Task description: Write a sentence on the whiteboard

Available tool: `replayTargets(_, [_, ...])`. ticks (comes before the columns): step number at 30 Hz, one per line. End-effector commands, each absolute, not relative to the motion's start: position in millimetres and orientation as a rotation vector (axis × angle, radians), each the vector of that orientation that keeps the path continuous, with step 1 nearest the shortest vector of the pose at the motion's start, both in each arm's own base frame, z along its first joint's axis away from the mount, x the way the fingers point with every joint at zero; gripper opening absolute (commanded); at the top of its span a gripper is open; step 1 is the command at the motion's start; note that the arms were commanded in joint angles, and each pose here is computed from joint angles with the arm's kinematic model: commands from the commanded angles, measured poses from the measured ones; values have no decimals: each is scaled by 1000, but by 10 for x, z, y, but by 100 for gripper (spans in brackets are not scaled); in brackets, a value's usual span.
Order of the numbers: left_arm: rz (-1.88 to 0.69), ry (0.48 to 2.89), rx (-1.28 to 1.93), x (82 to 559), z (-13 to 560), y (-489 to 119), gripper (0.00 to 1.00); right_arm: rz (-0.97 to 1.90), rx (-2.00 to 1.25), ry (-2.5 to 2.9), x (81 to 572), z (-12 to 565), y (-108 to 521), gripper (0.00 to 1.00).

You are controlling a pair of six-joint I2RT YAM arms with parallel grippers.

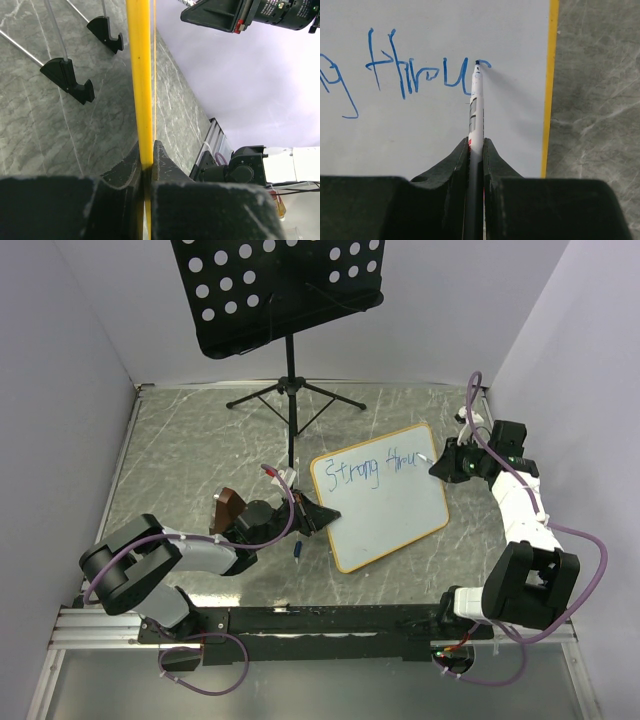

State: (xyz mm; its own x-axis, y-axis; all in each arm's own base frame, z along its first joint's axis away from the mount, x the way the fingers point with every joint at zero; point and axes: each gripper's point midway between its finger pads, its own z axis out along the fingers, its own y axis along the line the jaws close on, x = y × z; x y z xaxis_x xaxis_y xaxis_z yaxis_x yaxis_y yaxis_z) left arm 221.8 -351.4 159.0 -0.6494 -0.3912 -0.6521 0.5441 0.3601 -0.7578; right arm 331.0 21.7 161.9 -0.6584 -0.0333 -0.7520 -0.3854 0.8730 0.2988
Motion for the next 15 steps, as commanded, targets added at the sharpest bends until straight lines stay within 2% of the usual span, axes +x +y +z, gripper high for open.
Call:
replayTargets(1, [-1474,1628,232,2180,1987,-3619,1,570,-365,2212,3279,1668,249,0])
replayTargets(15, [-1470,1632,220,2175,1976,-3585,1,497,-346,2256,3147,1531,134,0])
